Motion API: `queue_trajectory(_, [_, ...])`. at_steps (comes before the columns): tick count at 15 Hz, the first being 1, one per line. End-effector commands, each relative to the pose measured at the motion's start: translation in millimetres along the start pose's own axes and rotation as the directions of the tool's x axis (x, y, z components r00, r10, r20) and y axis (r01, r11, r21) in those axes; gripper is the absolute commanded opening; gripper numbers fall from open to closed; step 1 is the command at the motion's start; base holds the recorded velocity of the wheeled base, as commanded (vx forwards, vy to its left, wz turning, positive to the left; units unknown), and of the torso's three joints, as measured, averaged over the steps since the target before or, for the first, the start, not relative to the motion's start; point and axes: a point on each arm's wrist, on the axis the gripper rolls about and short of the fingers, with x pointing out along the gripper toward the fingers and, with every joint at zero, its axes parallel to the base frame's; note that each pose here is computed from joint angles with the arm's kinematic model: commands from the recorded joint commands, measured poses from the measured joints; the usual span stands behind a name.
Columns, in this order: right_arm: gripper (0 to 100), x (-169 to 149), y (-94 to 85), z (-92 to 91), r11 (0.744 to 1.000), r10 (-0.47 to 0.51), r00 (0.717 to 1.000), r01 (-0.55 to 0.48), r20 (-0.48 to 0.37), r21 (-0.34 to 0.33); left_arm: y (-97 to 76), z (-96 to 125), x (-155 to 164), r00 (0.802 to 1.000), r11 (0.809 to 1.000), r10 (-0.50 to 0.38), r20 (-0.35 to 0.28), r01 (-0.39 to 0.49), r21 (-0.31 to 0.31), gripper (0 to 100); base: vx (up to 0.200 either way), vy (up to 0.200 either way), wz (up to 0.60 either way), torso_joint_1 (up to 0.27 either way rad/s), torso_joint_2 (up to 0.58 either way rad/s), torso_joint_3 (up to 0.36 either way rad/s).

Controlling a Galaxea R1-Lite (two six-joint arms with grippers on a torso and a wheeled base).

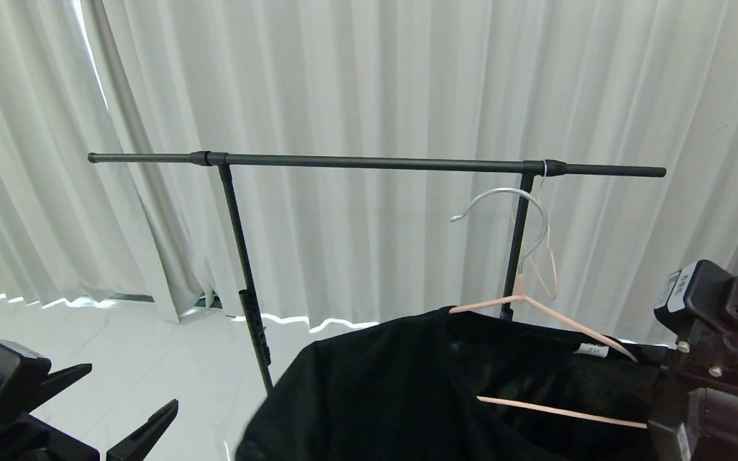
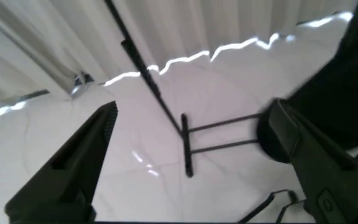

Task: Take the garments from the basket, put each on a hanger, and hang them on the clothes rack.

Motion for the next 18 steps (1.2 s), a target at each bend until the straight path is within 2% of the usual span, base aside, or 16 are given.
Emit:
queue_trajectory(1, [0, 2, -12.5, -4.0, 0.997, -0.068, 0.997, 0.069, -0.026, 0.03, 1.5, 8, -1, 0.999, 1.0, -0.016, 0.037, 0.017, -0.021, 100, 0.0, 0.0, 0.0, 0.0, 0.0, 0.0])
queue_trajectory(4, [0, -4, -28.9, -15.7, 0.981, -0.177, 0.981, 0.182, -0.078, 0.071, 3.2, 20, 0, 0.996, 0.998, -0.049, 0.076, 0.052, -0.036, 100, 0.0, 0.0, 0.0, 0.0, 0.0, 0.0])
queue_trajectory(6, [0, -6, -35.2, -19.9, 0.958, -0.269, 0.953, 0.28, -0.137, 0.068, 7.5, 38, 8, 0.995, 0.998, -0.042, 0.095, 0.045, -0.033, 100, 0.0, 0.0, 0.0, 0.0, 0.0, 0.0])
queue_trajectory(7, [0, -7, -41.4, -23.5, 0.927, -0.353, 0.918, 0.369, -0.18, 0.064, 18.1, 63, 21, 0.994, 0.999, 0.009, 0.112, -0.003, -0.049, 100, 0.0, 0.0, 0.0, 0.0, 0.0, 0.0])
queue_trajectory(9, [0, -10, -48.6, -29.4, 0.899, -0.408, 0.884, 0.432, -0.229, 0.065, 34.8, 83, 37, 0.991, 0.995, 0.082, 0.11, -0.076, -0.062, 100, 0.0, 0.0, 0.0, 0.0, 0.0, 0.0])
queue_trajectory(11, [0, -14, -50.2, -31.4, 0.888, -0.429, 0.869, 0.456, -0.246, 0.063, 35.6, 84, 41, 0.992, 0.996, 0.083, 0.1, -0.079, -0.043, 100, 0.0, 0.0, 0.0, 0.0, 0.0, 0.0])
queue_trajectory(14, [0, -16, -49.8, -32.2, 0.887, -0.431, 0.869, 0.458, -0.244, 0.064, 33.6, 79, 41, 0.993, 0.997, 0.074, 0.087, -0.072, -0.032, 100, 0.0, 0.0, 0.0, 0.0, 0.0, 0.0])
queue_trajectory(18, [0, -17, -49.2, -33.8, 0.889, -0.427, 0.868, 0.455, -0.256, 0.06, 32.3, 77, 41, 0.995, 0.997, 0.069, 0.079, -0.067, -0.026, 100, 0.0, 0.2, 0.0, 0.002, 0.0, 0.002])
